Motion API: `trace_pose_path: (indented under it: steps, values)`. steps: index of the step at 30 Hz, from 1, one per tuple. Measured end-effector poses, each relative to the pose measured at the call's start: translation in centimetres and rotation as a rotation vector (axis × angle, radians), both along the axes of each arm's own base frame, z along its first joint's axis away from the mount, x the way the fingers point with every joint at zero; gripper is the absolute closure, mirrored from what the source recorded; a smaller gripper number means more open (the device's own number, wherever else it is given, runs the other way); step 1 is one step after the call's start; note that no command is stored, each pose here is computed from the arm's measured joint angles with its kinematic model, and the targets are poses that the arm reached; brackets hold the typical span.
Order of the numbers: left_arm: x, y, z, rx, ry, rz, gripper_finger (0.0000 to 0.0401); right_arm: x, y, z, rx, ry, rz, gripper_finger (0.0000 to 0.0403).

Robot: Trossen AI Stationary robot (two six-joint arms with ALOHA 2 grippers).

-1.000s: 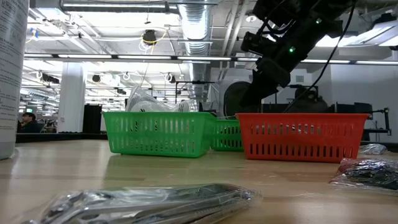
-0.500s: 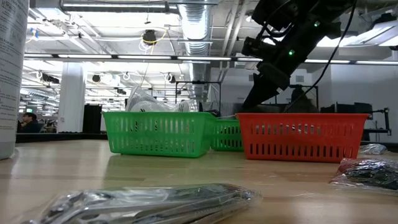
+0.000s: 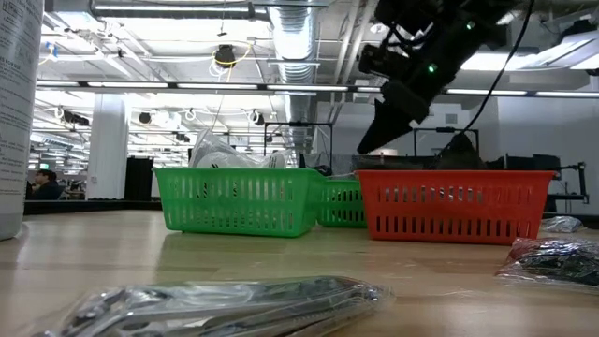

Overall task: Pick & Place Travel size toiletries
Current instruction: Put the black hairbrush into the top right green bin, then put the silver nail cutter into the top left red bin

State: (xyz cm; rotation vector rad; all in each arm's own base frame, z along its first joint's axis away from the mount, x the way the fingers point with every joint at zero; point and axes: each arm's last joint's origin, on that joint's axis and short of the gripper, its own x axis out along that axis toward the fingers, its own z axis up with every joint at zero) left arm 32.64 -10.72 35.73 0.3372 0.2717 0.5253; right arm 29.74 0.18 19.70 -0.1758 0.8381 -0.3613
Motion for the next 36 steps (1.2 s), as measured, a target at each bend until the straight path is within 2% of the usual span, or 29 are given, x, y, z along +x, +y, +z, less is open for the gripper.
trace_pose_path:
  steps: [8,23,36]
  values:
    - [0.0,0.0,0.0,0.000,0.000,0.000,0.0316,-0.1,0.0,1.3,-0.005,0.105,0.001,0.0136]
    - [0.0,0.0,0.0,0.000,0.000,0.000,0.0316,-2.9,-0.1,0.2,0.020,0.419,-0.070,0.0137]
    - [0.0,0.0,0.0,0.000,0.000,0.000,0.0316,-4.8,0.6,-0.1,0.015,0.597,-0.088,0.0138]
